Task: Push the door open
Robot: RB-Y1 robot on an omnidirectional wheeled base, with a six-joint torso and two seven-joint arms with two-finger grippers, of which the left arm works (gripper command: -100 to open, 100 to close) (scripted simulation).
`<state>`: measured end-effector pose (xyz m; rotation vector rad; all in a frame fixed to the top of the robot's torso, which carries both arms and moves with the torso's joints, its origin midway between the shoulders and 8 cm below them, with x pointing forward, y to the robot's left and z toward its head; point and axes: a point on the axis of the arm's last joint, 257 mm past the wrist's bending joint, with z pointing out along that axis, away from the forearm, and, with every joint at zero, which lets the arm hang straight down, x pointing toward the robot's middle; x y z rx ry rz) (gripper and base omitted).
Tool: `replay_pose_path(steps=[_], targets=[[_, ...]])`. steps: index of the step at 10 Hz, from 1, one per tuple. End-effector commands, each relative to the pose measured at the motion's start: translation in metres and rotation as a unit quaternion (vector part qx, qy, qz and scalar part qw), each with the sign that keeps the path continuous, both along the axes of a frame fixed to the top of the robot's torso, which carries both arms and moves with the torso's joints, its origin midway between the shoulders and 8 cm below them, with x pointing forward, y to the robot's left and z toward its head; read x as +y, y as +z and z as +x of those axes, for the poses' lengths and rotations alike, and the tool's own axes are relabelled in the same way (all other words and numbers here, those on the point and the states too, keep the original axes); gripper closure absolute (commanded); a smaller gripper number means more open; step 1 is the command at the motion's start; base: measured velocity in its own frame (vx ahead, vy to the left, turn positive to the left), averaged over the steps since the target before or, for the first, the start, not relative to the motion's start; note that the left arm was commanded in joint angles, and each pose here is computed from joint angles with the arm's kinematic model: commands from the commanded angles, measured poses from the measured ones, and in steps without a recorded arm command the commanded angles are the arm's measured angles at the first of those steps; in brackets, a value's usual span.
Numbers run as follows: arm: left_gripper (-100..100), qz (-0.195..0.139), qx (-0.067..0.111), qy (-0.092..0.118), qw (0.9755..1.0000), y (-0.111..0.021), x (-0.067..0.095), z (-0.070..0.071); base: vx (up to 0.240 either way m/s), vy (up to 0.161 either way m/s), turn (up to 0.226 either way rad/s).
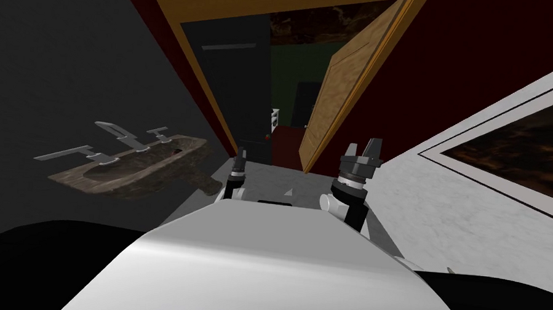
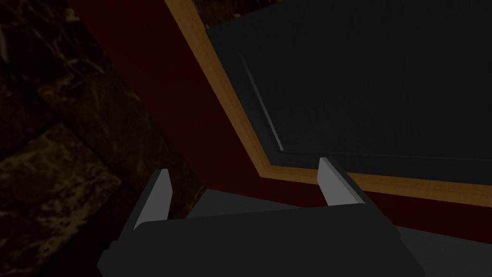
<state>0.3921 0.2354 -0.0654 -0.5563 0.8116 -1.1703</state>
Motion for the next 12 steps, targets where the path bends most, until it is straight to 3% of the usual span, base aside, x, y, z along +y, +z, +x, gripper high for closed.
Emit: replay_pose_path(steps=[1, 7, 12], targets=[[-100, 0.015, 0.008, 0.005, 0.9998, -0.011, 0.0, 0.004, 0.092, -0.019, -0.002], [-100, 0.071, 0.038, 0.022, 0.9965, -0.052, -0.002, 0.022, 0.094, -0.013, 0.004], [-100, 0.123, 0.062, 0.037, 0.9898, -0.087, -0.002, 0.034, 0.101, -0.011, 0.004]])
